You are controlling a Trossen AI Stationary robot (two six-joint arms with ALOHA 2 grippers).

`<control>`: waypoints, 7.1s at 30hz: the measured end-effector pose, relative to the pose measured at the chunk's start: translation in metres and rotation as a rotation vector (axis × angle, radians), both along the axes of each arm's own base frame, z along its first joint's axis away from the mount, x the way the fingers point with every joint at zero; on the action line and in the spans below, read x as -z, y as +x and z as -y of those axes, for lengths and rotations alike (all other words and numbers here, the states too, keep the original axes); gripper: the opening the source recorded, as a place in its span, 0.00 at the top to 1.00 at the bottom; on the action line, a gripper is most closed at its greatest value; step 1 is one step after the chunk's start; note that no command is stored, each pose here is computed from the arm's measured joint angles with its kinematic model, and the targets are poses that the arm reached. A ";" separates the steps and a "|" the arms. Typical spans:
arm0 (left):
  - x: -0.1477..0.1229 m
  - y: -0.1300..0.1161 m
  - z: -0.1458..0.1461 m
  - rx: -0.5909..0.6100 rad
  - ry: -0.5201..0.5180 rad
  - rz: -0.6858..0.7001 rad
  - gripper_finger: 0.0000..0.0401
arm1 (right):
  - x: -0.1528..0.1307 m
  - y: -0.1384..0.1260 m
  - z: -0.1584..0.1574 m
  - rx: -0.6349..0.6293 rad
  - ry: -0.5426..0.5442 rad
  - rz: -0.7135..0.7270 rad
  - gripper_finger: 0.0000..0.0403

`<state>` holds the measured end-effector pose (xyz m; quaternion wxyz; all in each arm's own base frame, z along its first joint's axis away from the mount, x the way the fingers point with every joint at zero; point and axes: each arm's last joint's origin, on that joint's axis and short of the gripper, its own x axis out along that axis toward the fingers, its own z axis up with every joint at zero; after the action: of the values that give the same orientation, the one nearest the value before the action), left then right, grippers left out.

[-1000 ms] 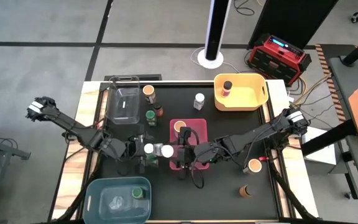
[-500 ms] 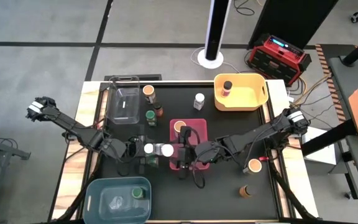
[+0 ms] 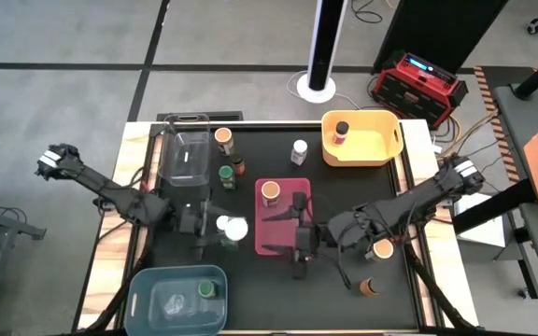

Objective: Sort spices by type
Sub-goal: Put the bottom white seasoning bottle into the transparent bin

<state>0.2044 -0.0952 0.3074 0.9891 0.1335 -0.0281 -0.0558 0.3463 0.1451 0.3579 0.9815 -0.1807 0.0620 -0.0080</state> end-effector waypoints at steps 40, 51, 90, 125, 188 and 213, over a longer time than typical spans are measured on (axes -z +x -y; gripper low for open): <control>0.015 0.033 0.018 0.025 0.031 0.093 0.55 | 0.033 0.047 0.002 -0.057 -0.016 0.198 0.41; 0.012 0.032 0.014 -0.115 0.025 0.038 0.43 | 0.033 0.043 0.002 0.041 -0.057 0.144 0.53; -0.014 0.074 0.004 -0.389 -0.148 -0.093 0.22 | 0.053 0.030 0.002 0.702 -0.608 -0.281 0.53; -0.021 0.088 -0.007 -0.452 -0.135 -0.099 0.54 | 0.053 0.030 0.002 0.723 -0.549 -0.252 0.51; 0.040 -0.058 -0.330 -1.205 -0.799 -0.916 0.54 | 0.040 -0.019 0.056 0.826 -0.054 -0.322 0.46; 0.074 -0.064 -0.329 -1.210 -0.820 -0.904 0.52 | 0.040 -0.019 0.056 0.830 -0.035 -0.311 0.46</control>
<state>0.1407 0.2335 0.2336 0.7348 -0.2776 0.4268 0.4481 0.3277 0.0895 0.3181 0.8710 -0.1562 0.2762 -0.3751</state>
